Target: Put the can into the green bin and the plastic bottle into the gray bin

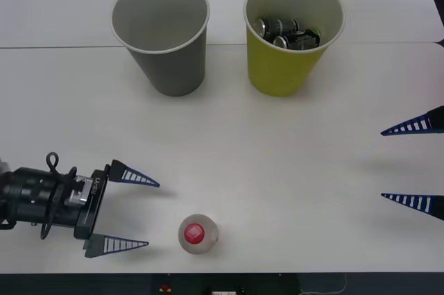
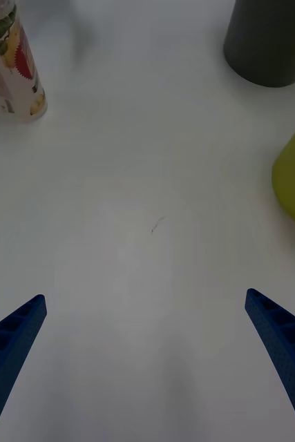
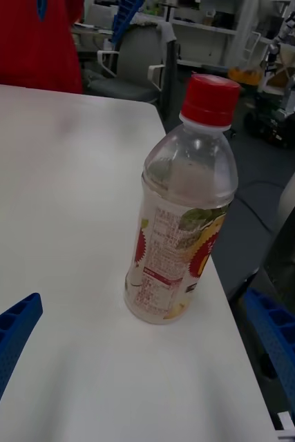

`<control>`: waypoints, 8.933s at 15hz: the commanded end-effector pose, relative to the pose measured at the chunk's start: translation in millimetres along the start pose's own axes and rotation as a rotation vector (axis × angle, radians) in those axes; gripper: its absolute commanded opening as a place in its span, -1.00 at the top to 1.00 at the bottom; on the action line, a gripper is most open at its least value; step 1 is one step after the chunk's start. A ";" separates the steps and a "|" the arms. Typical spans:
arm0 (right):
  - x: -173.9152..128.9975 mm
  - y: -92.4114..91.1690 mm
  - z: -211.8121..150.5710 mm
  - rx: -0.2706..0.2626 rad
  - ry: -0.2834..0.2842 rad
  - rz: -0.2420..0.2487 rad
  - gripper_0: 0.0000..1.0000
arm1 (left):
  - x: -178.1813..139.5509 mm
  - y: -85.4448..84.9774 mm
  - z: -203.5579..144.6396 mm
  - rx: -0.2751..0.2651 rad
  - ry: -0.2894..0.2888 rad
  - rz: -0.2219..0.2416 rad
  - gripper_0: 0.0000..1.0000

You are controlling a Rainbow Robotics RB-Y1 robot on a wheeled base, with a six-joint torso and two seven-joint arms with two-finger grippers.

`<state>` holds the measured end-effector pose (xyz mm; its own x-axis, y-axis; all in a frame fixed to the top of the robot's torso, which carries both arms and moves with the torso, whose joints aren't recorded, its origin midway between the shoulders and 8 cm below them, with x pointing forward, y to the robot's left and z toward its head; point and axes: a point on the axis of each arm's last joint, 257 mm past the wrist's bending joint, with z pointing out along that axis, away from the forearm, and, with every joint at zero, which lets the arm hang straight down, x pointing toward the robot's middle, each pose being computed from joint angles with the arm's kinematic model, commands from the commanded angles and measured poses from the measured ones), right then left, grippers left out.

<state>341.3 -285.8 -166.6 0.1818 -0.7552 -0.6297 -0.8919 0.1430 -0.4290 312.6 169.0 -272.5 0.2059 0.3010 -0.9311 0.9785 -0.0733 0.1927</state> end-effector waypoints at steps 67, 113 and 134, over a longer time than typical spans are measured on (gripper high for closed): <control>0.0 0.0 0.0 0.000 0.000 0.000 -1.00 | -208.4 121.5 -77.9 -0.606 0.350 -0.434 1.00; 0.0 0.0 0.0 0.000 0.000 0.000 -1.00 | -239.3 223.3 -115.1 -0.273 0.327 -0.061 -1.00; 0.0 0.0 0.0 0.000 0.000 0.000 -1.00 | -123.0 57.6 -145.2 -0.107 0.460 0.448 -1.00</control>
<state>341.3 -285.8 -166.6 0.1819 -0.7552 -0.6297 -0.8919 0.1429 -0.4291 347.9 265.7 -98.2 0.5564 0.6392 -0.5309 0.7868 -0.1998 0.5840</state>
